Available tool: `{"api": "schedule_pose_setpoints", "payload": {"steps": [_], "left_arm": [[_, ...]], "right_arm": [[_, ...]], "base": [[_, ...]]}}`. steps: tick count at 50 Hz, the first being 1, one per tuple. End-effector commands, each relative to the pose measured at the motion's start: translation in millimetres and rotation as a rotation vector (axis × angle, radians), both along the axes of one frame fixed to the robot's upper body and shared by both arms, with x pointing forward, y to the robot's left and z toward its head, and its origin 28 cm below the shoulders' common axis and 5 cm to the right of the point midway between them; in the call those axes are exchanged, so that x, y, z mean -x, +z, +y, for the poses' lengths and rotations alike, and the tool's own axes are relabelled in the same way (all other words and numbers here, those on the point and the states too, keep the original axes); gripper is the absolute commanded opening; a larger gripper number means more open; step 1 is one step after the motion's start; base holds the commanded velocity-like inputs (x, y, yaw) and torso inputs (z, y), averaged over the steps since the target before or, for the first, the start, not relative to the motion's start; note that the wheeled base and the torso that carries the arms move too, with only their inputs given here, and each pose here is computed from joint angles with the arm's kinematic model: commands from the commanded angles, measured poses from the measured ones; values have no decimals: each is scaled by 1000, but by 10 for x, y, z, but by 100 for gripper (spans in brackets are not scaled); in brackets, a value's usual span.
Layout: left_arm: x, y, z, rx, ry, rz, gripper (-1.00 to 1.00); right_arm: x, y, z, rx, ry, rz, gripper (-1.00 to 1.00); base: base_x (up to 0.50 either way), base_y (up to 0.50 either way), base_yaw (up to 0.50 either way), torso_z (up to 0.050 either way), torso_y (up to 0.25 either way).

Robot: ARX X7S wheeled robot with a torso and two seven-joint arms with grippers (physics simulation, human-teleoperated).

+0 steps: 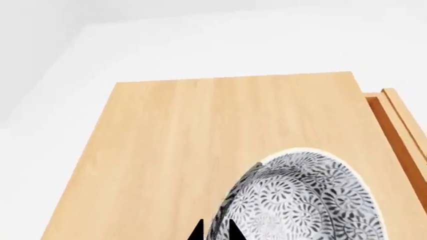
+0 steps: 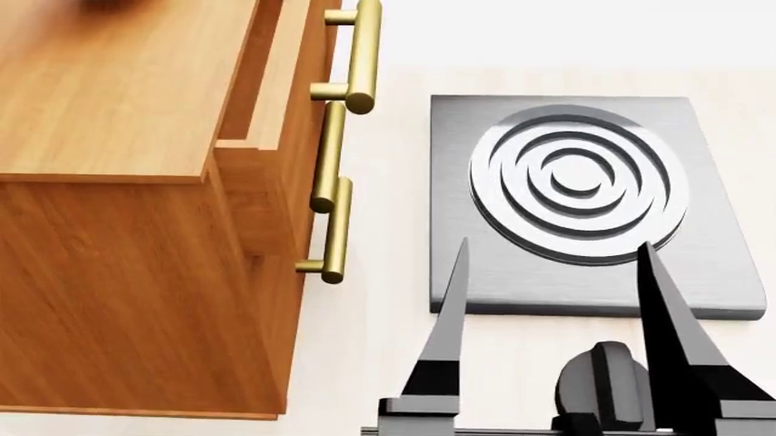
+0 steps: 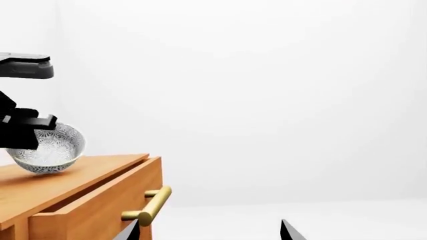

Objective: Pick the akita bowl on the wooden cabinet and place it on the plate.

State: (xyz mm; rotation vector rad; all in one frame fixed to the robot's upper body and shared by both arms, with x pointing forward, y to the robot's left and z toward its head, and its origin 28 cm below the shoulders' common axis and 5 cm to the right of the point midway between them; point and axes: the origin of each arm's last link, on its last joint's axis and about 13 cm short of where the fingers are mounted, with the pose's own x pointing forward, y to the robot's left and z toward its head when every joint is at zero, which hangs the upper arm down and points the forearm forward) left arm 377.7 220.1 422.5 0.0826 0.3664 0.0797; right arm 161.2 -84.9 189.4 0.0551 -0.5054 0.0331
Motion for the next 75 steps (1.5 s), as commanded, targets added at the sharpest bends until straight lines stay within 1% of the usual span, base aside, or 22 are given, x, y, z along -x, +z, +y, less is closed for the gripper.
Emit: {"api": "schedule_pose_setpoints", "payload": {"steps": [1,4,5,7,10,15,19,21,24,26,33,36,39,44,49,53,56,58,62,63,69,75], "left_arm": [[-46,182,-78,-257,-53,-173,-100],[-44,249,-156,-335,-91,-222,-100],[-43,262,-169,-325,-101,-233,-100],[-33,295,-202,-349,-109,-250,-100],[-14,336,-239,-331,-131,-266,-100],[18,399,-303,-354,-148,-293,-100],[47,466,-380,-378,-188,-333,-100],[58,522,-434,-372,-243,-384,-100],[77,559,-476,-401,-260,-409,-100],[102,593,-507,-390,-282,-419,-100],[150,668,-627,-432,-360,-485,-100],[217,705,-690,-454,-412,-558,-100],[295,690,-742,-471,-473,-601,-100],[351,659,-802,-498,-509,-618,-100],[418,650,-845,-495,-556,-647,-100],[509,576,-894,-538,-644,-704,-100],[597,509,-926,-531,-735,-730,-100],[635,474,-939,-527,-769,-732,-100],[656,415,-954,-529,-770,-764,-100],[677,393,-958,-522,-805,-755,-100],[757,313,-969,-545,-870,-794,-100],[783,246,-975,-556,-902,-808,-100]], "right_arm": [[15,14,-2,0,-2,-6,100],[29,27,-9,-3,-5,-11,100],[32,29,-9,-3,-5,-12,100],[41,40,-14,-5,-6,-16,100],[45,44,-15,-5,-7,-18,100],[57,55,-16,-6,-7,-23,100],[64,60,-17,-6,-8,-25,100],[75,71,-21,-8,-9,-29,100],[79,74,-22,-8,-10,-31,100],[84,78,-22,-9,-9,-33,100],[98,91,-25,-11,-8,-39,100],[104,99,-29,-12,-8,-42,100],[107,103,-32,-14,-8,-44,100],[114,111,-36,-15,-11,-47,100],[127,122,-36,-13,-11,-52,100],[140,132,-37,-14,-11,-58,100],[147,135,-34,-13,-9,-59,100],[148,137,-35,-14,-10,-60,100],[149,137,-36,-13,-11,-60,100],[150,139,-38,-13,-11,-61,100],[156,144,-42,-15,-13,-64,100],[166,152,-42,-16,-12,-68,100]], "base": [[0,0,0,0,0],[0,0,0,0,0],[0,0,0,0,0],[0,0,0,0,0],[0,0,0,0,0],[0,0,0,0,0],[0,0,0,0,0],[0,0,0,0,0],[0,0,0,0,0],[0,0,0,0,0],[0,0,0,0,0],[0,0,0,0,0],[0,0,0,0,0],[0,0,0,0,0],[0,0,0,0,0],[0,0,0,0,0],[0,0,0,0,0],[0,0,0,0,0],[0,0,0,0,0],[0,0,0,0,0],[0,0,0,0,0],[0,0,0,0,0]]}}
